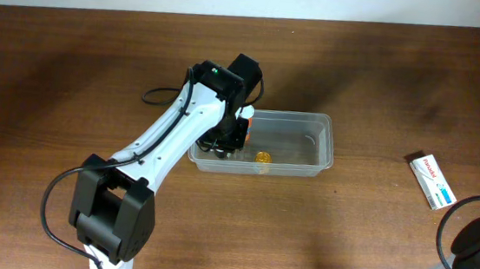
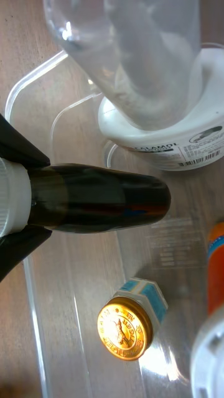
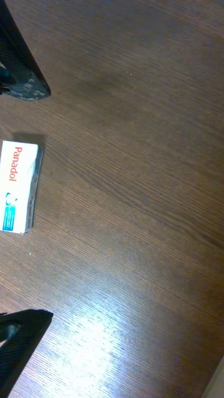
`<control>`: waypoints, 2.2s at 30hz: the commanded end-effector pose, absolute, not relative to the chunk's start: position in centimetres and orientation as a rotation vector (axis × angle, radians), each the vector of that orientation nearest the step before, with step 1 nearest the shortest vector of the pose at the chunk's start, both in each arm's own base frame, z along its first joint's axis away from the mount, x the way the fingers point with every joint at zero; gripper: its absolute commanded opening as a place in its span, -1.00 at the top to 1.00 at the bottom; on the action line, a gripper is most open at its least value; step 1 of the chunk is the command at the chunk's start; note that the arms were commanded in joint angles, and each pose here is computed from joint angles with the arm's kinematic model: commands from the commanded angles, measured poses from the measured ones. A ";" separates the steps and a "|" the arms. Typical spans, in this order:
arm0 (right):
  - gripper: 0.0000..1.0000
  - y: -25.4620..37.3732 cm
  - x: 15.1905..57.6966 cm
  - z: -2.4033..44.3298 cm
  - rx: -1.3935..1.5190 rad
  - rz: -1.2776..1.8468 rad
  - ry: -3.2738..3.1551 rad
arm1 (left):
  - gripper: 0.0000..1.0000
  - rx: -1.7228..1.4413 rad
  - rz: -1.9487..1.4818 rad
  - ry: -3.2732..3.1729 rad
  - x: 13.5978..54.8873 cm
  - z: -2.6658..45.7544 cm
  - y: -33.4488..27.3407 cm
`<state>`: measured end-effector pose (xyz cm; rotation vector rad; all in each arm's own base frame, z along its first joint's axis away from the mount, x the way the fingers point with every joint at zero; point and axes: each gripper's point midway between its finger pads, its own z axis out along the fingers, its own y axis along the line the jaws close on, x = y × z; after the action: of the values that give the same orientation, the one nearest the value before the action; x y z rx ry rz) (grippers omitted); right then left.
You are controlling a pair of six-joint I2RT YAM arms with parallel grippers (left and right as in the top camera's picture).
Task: Pack container
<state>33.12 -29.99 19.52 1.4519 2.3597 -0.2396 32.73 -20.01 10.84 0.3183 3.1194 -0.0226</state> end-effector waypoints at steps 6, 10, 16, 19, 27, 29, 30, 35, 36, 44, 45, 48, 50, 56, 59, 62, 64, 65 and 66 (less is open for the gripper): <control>-0.97 -30.3 32.9 20.4 1.454 -0.258 2.334 | 0.91 0.329 -0.022 3.100 32.8 11.0 -20.3; -0.96 -30.3 32.9 20.4 1.454 -0.258 2.334 | 0.92 0.335 -0.010 3.116 32.7 10.4 -20.4; -0.97 -30.3 32.9 20.4 1.454 -0.259 2.334 | 0.90 0.347 0.014 3.147 32.5 9.1 -20.6; -0.97 -30.3 32.9 20.4 1.454 -0.258 2.334 | 0.90 0.347 0.016 3.150 32.5 9.0 -20.6; -0.97 -30.3 32.9 20.4 1.454 -0.259 2.334 | 0.53 0.347 0.017 3.151 32.5 9.0 -20.5; -0.97 -30.3 32.9 20.4 1.454 -0.259 2.334 | 0.43 0.347 0.017 3.151 32.5 9.0 -20.5; -0.97 -30.3 32.9 20.4 1.454 -0.258 2.334 | 0.32 0.347 0.017 3.151 32.5 9.0 -20.5; -0.97 -30.3 32.9 20.4 1.454 -0.258 2.334 | 0.25 0.348 0.021 3.157 32.4 9.0 -20.5; -0.97 -30.3 32.9 20.4 1.454 -0.258 2.334 | 0.24 0.348 0.022 3.158 32.3 9.0 -20.4; -0.97 -30.3 32.9 20.4 1.454 -0.258 2.334 | 0.24 0.348 0.021 3.157 32.4 9.0 -20.4; -0.97 -30.3 32.9 20.4 1.454 -0.258 2.334 | 0.24 0.347 0.018 3.155 32.4 9.1 -20.5; -0.97 -30.3 32.9 20.4 1.454 -0.259 2.334 | 0.24 0.345 0.006 3.137 32.8 9.8 -20.7; -0.97 -30.3 32.9 20.4 1.454 -0.259 2.334 | 0.24 0.349 -0.006 3.123 33.2 10.4 -21.0; -0.97 -30.3 32.9 20.4 1.454 -0.258 2.334 | 0.24 0.370 -0.062 3.039 34.8 14.1 -22.0; -0.97 -30.3 32.9 20.4 1.454 -0.258 2.334 | 0.24 0.369 -0.090 2.994 35.5 16.1 -22.4; -0.97 -30.3 32.9 20.4 1.454 -0.259 2.334 | 0.24 0.334 -0.100 2.945 36.6 18.0 -22.0; -0.97 -30.3 32.9 20.4 1.454 -0.259 2.334 | 0.24 0.279 -0.083 2.911 37.9 19.4 -20.6; -0.97 -30.3 32.9 20.4 1.454 -0.258 2.334 | 0.24 0.240 -0.058 2.894 38.6 20.0 -19.5; -0.96 -30.3 32.9 20.4 1.454 -0.258 2.334 | 0.24 0.194 -0.016 2.877 39.3 20.6 -18.0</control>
<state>33.12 -29.98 19.53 1.4508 2.3600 -0.2393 36.76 -21.79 18.75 0.3018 2.9409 -0.1142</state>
